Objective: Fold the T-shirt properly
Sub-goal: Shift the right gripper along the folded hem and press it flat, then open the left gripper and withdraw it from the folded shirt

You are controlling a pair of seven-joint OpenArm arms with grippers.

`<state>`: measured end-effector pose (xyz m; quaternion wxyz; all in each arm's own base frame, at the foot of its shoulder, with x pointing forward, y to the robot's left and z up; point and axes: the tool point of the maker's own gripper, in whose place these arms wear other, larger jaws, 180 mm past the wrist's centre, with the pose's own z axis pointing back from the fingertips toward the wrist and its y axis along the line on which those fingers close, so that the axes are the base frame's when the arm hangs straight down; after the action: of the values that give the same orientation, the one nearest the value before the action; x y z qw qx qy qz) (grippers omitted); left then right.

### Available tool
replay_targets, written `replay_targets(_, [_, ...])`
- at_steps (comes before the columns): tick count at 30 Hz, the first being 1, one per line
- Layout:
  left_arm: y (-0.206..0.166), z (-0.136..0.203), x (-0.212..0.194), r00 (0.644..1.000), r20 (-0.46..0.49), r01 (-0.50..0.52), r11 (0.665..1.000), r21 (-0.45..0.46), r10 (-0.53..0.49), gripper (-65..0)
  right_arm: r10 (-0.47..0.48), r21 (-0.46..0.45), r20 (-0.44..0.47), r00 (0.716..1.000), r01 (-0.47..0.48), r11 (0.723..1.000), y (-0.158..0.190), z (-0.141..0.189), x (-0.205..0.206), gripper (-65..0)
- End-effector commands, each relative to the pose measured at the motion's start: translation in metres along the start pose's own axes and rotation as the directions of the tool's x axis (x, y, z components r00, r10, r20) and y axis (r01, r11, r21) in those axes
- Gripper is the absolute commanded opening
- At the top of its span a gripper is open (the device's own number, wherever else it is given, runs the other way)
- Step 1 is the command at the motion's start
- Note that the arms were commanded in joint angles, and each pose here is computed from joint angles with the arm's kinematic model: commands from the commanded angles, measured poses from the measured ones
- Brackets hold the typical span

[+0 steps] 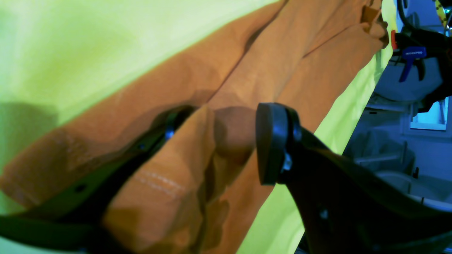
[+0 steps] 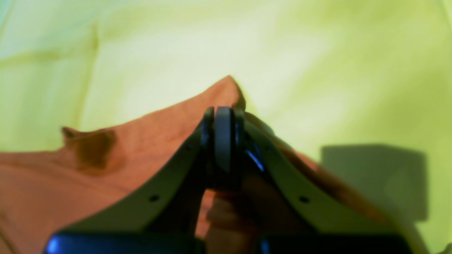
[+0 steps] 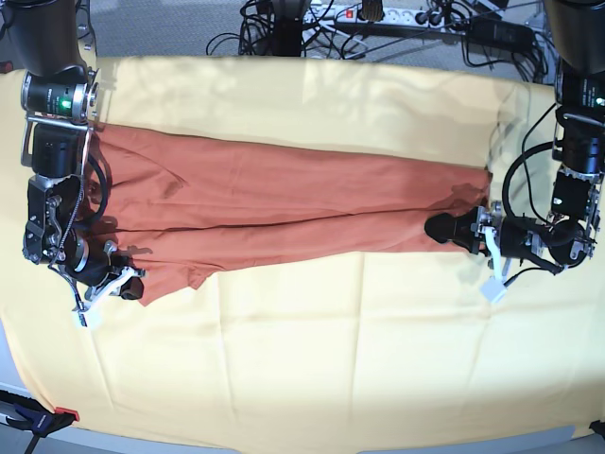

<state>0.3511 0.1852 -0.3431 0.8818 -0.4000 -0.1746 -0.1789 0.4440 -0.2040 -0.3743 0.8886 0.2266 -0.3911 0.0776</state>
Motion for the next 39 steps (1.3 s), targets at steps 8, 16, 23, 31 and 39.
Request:
replay_targets(8, [-0.003, 0.012, 0.018, 0.999, 0.041, 0.035, 0.999, 0.005, -0.035, -34.5, 0.031, 0.087, -0.005, 1.0, -0.03, 0.996, 0.023, 0.014, 0.042, -65.0])
replay_targets(16, [-0.003, 0.012, 0.017, 0.999, 0.04, 0.035, 0.999, 0.006, -0.035, -34.5, 0.048, 0.164, -0.015, 0.999, -0.045, 0.985, 0.036, 0.043, 0.042, -65.0])
replay_targets(23, [-0.003, 0.012, 0.018, 0.999, 0.041, 0.035, 0.999, 0.005, -0.036, -34.5, 0.085, 0.242, -0.079, 0.993, -0.064, 0.968, 0.05, 0.077, 0.007, -65.0])
replay_targets(31, [-0.002, 0.015, 0.017, 0.999, 0.04, 0.034, 0.999, 0.011, -0.035, -34.4, 0.245, 0.289, -0.155, 0.957, -0.194, 0.938, 0.07, 0.12, -0.019, -65.0])
replay_targets(39, [-0.001, 0.016, 0.017, 0.999, 0.04, 0.034, 0.999, 0.014, -0.035, -34.5, 0.269, 0.227, -0.234, 0.934, -0.216, 0.95, 0.05, 0.131, -0.036, -65.0])
